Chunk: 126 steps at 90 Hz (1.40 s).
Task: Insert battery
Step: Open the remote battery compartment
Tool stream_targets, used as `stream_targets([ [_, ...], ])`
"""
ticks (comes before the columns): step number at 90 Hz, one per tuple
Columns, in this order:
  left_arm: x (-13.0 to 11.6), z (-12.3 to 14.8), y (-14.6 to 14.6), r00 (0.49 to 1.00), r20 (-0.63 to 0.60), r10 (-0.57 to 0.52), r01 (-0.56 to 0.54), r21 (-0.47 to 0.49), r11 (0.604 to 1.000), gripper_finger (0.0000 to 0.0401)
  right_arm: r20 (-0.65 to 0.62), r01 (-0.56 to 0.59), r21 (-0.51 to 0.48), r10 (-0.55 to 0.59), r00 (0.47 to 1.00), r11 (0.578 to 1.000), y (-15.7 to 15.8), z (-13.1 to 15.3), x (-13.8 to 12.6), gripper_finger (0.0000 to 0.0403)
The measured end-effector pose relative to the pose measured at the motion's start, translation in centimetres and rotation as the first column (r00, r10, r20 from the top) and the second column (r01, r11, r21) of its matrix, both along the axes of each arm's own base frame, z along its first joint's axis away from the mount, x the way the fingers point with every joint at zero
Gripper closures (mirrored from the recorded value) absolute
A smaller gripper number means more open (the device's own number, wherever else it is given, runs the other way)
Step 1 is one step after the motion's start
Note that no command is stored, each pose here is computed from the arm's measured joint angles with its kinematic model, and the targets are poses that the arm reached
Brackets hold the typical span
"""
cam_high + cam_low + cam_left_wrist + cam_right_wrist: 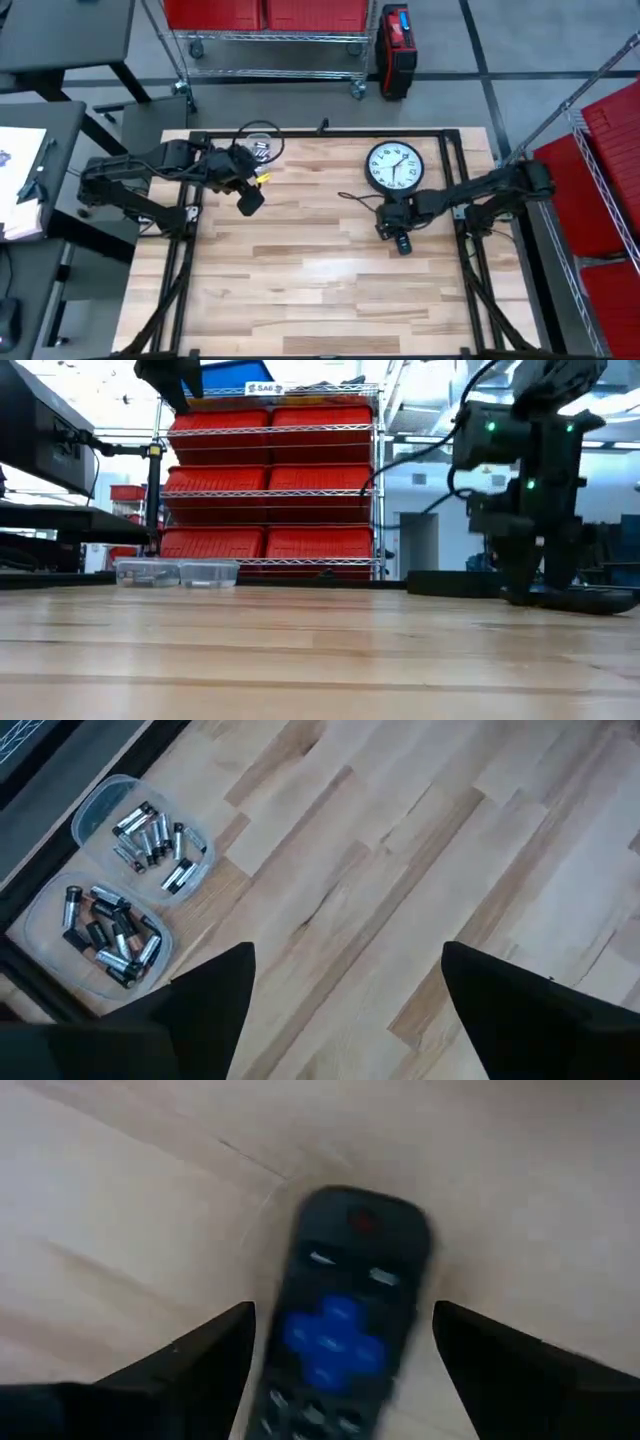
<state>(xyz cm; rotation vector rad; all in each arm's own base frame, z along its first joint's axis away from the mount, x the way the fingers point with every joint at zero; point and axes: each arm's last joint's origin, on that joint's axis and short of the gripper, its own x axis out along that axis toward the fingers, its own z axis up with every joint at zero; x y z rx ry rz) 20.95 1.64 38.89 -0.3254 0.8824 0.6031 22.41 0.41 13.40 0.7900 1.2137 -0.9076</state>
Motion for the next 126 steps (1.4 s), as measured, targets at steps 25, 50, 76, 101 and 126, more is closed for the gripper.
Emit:
stream_targets([
  [25, 0.0, 0.0, 0.0, 1.0, 0.001, 0.001, -0.001, 0.001, 1.0, 0.0099, -0.008, -0.037, 0.028, 0.037, 0.999, 0.999, 0.8, -0.6, 0.5, 0.018],
  [50, 0.3, 0.2, 0.0, 1.0, 0.031, -0.006, 0.005, 0.018, 1.0, 0.0099, -0.01, -0.168, 0.113, 0.171, 0.985, 0.979, 0.5, -0.4, 0.4, 0.0234],
  [76, 0.6, 0.4, 0.0, 0.997, 0.072, -0.008, 0.006, 0.018, 1.0, 0.0099, 0.348, -0.259, 0.075, 0.218, 0.912, 0.963, -0.3, 4.9, 2.7, 0.0234],
  [101, 1.8, 1.5, -0.2, 0.972, 0.23, -0.04, 0.034, 0.031, 0.999, 0.0099, 0.849, -0.215, -0.298, 0.361, 0.387, 0.93, -1.7, 14.9, 4.4, 0.0234],
  [126, 3.4, 3.6, -0.3, 0.87, 0.484, -0.097, 0.089, 0.04, 0.995, 0.0099, 0.834, 0.034, -0.539, 0.539, -0.117, 0.842, -1.7, 20.9, 3.9, 0.0234],
])
